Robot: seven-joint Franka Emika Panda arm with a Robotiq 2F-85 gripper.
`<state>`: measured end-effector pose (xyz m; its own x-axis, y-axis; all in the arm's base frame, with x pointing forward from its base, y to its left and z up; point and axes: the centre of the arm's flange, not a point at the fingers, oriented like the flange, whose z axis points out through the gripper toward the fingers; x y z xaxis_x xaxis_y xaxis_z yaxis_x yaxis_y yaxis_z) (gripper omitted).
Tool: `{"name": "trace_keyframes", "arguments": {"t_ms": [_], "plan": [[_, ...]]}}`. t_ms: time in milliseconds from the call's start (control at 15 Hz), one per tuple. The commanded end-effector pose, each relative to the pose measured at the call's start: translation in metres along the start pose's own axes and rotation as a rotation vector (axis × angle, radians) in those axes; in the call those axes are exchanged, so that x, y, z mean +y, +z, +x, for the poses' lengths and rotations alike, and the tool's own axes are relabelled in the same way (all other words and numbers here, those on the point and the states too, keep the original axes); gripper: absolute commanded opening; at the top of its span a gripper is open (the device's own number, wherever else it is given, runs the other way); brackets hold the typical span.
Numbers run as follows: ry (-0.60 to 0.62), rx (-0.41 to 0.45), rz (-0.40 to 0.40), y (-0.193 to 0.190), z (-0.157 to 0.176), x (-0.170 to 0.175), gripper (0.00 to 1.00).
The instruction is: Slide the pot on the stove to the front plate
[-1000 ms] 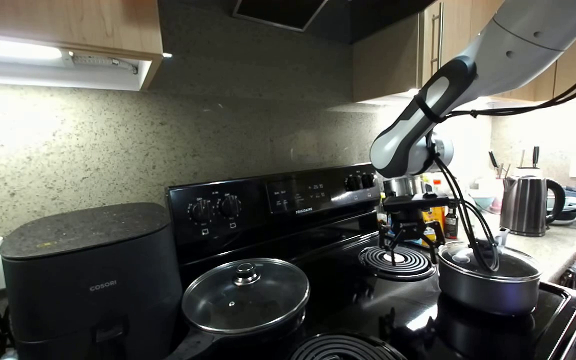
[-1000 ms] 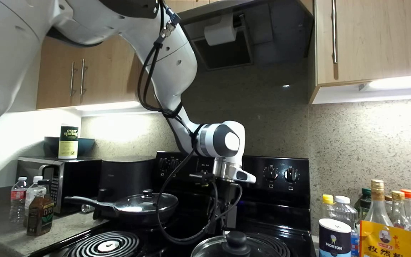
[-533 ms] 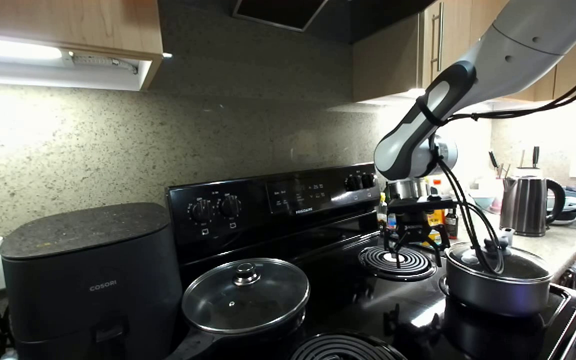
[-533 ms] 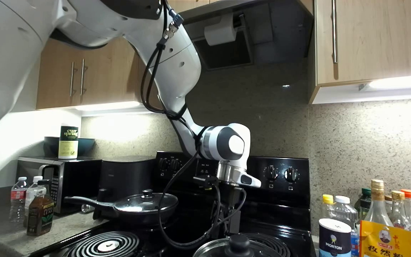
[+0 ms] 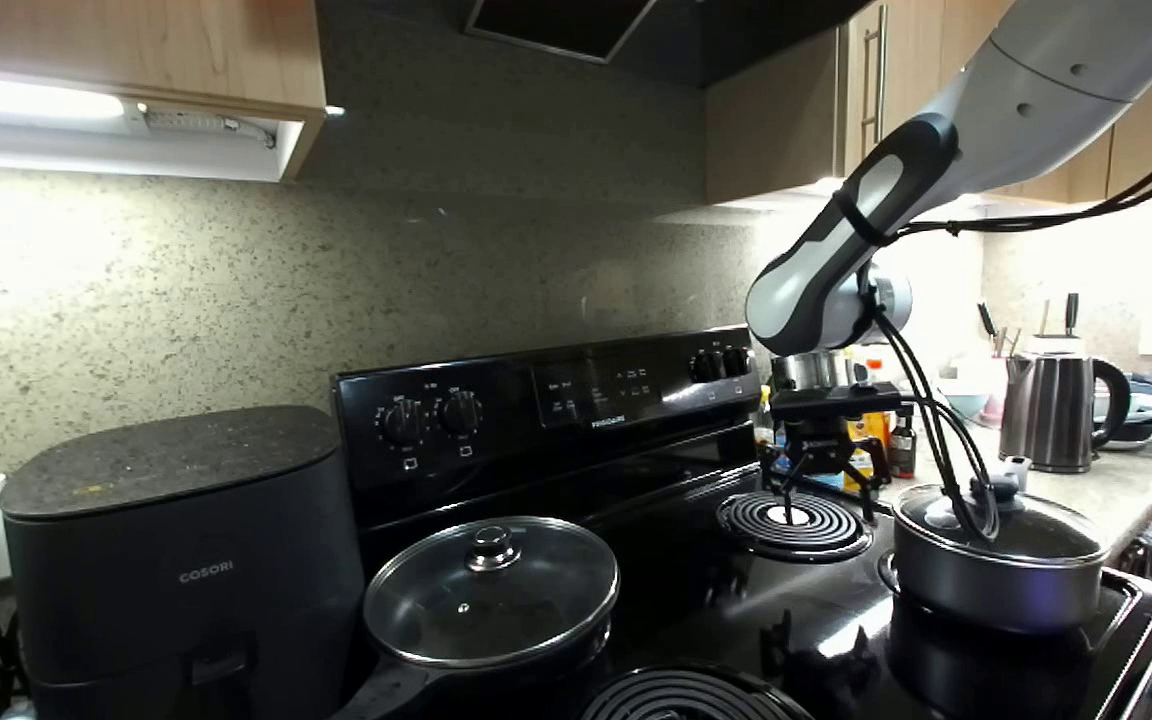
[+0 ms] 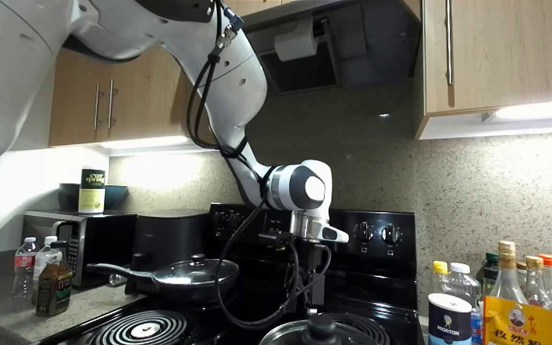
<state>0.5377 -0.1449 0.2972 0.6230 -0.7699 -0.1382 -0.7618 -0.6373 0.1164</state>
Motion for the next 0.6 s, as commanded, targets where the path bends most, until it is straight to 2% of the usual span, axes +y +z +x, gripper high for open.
{"name": "trace_keyframes", "arguments": {"t_ms": [0,200,267,533], "plan": [[-0.026,0.115,-0.015,-0.031,-0.021,-0.001,1.0],[-0.047,0.183,0.009,-0.054,-0.03,-0.009,1.0],[-0.05,0.136,-0.004,-0.043,-0.013,-0.013,1.0],[-0.06,0.159,0.009,-0.056,-0.019,-0.014,1.0]]}}
